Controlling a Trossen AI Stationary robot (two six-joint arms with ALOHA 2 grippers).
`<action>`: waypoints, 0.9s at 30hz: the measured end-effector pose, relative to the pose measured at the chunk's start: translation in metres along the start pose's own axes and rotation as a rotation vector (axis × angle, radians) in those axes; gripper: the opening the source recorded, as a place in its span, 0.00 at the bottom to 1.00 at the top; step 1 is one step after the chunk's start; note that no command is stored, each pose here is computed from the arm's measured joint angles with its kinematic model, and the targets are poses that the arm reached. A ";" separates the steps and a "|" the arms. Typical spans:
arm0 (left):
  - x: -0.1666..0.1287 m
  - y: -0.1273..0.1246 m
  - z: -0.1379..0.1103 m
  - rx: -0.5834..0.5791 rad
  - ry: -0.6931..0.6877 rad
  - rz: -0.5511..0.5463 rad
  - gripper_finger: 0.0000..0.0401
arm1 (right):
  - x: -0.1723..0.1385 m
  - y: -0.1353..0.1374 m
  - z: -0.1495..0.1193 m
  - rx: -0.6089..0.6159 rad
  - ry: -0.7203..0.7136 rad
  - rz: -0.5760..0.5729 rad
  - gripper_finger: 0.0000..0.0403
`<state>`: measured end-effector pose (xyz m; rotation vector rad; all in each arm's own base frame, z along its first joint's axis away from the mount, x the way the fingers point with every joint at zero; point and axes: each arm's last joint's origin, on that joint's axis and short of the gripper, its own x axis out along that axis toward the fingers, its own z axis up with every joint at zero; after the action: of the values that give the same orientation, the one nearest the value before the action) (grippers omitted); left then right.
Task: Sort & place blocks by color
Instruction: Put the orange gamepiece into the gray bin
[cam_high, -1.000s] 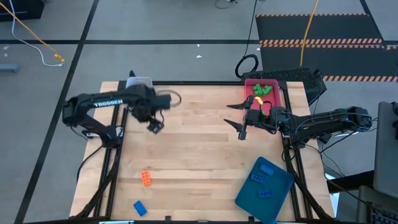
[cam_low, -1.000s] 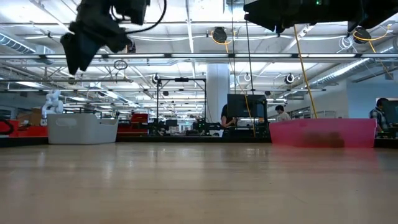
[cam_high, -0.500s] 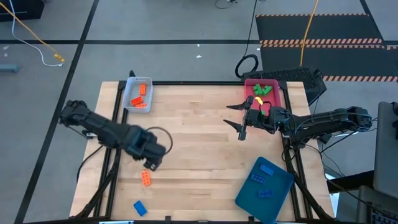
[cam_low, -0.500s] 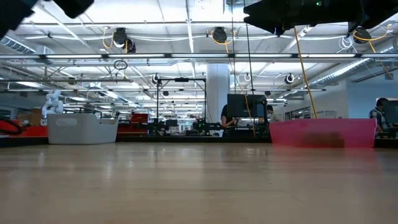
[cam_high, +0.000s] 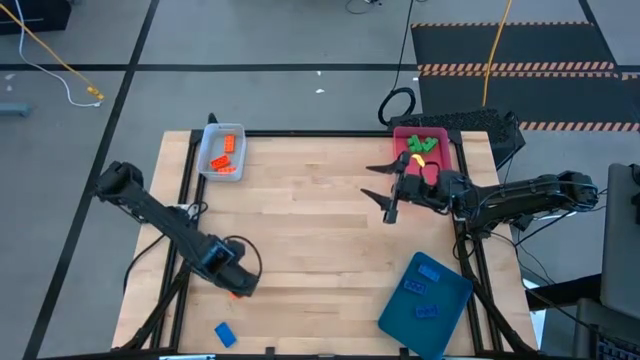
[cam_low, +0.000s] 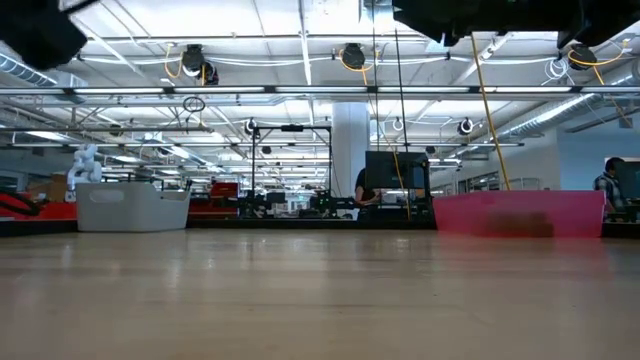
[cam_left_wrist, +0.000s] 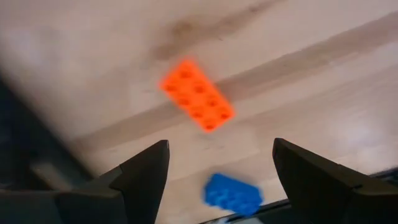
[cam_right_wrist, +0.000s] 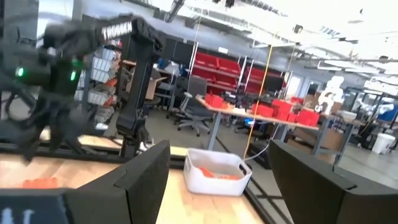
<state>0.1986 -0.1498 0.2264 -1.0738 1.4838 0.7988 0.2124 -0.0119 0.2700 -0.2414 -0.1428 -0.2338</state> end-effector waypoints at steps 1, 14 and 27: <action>0.008 -0.001 0.000 -0.003 0.016 -0.033 0.72 | 0.000 0.000 0.001 -0.004 -0.009 -0.002 0.66; 0.060 0.020 0.010 -0.053 0.073 -0.040 0.72 | 0.000 -0.002 0.007 -0.058 -0.067 -0.021 0.66; 0.087 0.031 0.025 -0.033 0.131 -0.107 0.71 | 0.000 -0.002 0.007 -0.058 -0.069 -0.023 0.66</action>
<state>0.1787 -0.1335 0.1345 -1.2400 1.5123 0.6907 0.2109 -0.0124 0.2771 -0.3060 -0.2072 -0.2528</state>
